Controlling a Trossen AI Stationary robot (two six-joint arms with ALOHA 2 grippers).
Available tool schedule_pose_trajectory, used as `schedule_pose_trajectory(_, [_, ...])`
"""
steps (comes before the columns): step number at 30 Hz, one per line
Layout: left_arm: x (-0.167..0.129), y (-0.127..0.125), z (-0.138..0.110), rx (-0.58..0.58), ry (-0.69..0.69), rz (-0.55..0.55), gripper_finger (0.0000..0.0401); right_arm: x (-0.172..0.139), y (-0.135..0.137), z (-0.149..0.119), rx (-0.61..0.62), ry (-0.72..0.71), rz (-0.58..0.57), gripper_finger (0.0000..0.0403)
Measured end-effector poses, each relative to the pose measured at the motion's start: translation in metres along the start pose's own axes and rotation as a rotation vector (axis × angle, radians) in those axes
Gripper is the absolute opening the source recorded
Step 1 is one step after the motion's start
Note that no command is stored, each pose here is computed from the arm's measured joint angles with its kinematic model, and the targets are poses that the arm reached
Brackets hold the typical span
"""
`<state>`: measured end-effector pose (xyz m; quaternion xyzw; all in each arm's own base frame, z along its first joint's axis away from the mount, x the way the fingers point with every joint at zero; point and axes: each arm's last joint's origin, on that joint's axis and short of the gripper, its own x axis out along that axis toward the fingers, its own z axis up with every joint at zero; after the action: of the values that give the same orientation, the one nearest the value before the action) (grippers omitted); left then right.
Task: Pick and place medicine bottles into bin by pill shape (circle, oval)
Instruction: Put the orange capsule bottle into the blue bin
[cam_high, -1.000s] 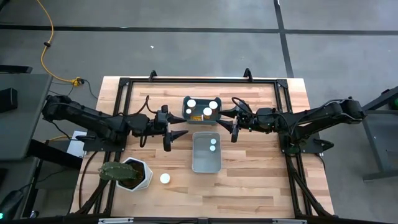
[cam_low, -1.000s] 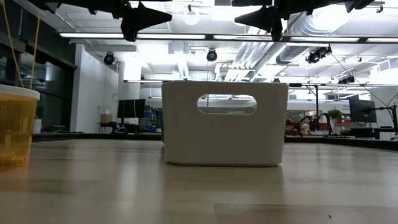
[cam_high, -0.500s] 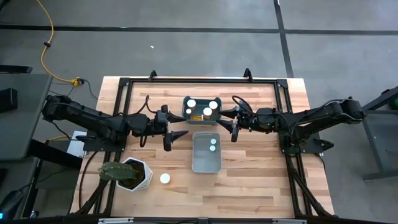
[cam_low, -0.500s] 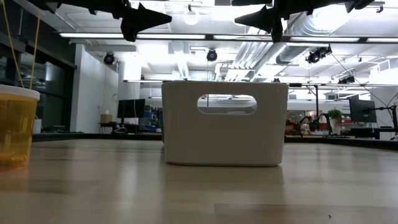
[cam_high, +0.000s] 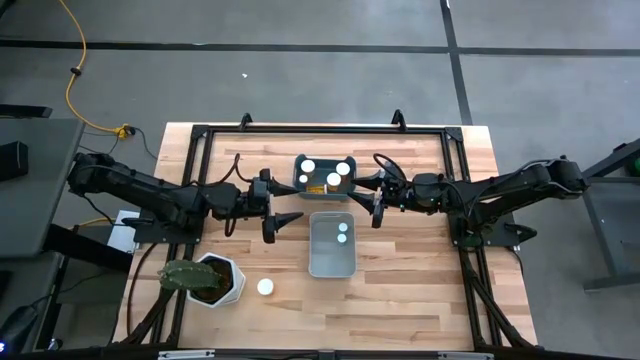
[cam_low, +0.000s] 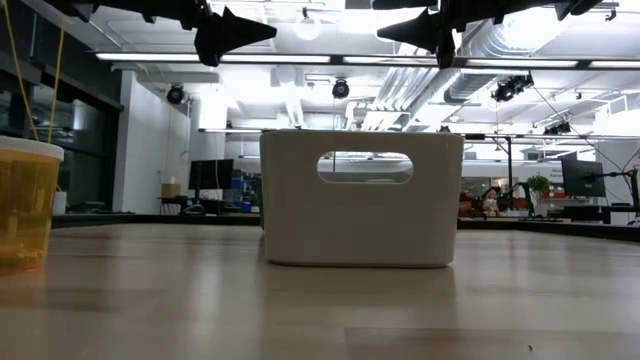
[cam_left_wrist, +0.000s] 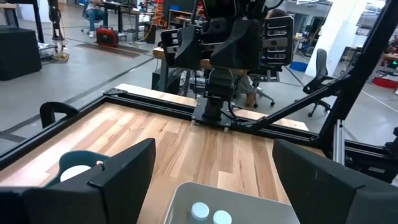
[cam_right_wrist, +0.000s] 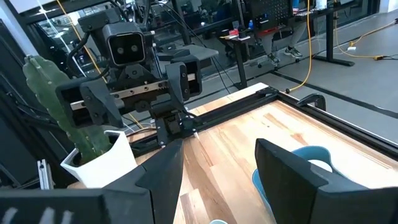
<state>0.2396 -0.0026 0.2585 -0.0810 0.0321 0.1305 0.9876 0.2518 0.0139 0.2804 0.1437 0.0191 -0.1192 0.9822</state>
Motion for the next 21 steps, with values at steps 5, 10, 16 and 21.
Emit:
schedule_pose_trajectory(5, [0.000,0.000,0.000,0.000,0.000,-0.002,0.0315,0.000,-0.001,-0.001,-0.045,0.014,-0.005,0.0193])
schedule_pose_trajectory(10, [0.000,-0.002,0.001,-0.033,0.007,-0.017,0.0315,0.000,-0.001,-0.002,-0.086,0.020,-0.006,0.0193])
schedule_pose_trajectory(16, [0.007,-0.008,0.030,0.039,0.217,0.015,0.0315,0.000,-0.001,-0.002,-0.087,0.022,-0.007,0.0193])
schedule_pose_trajectory(21, [0.012,-0.016,0.053,0.154,0.535,-0.031,0.0315,0.000,-0.001,-0.003,-0.093,0.034,-0.010,0.0193])
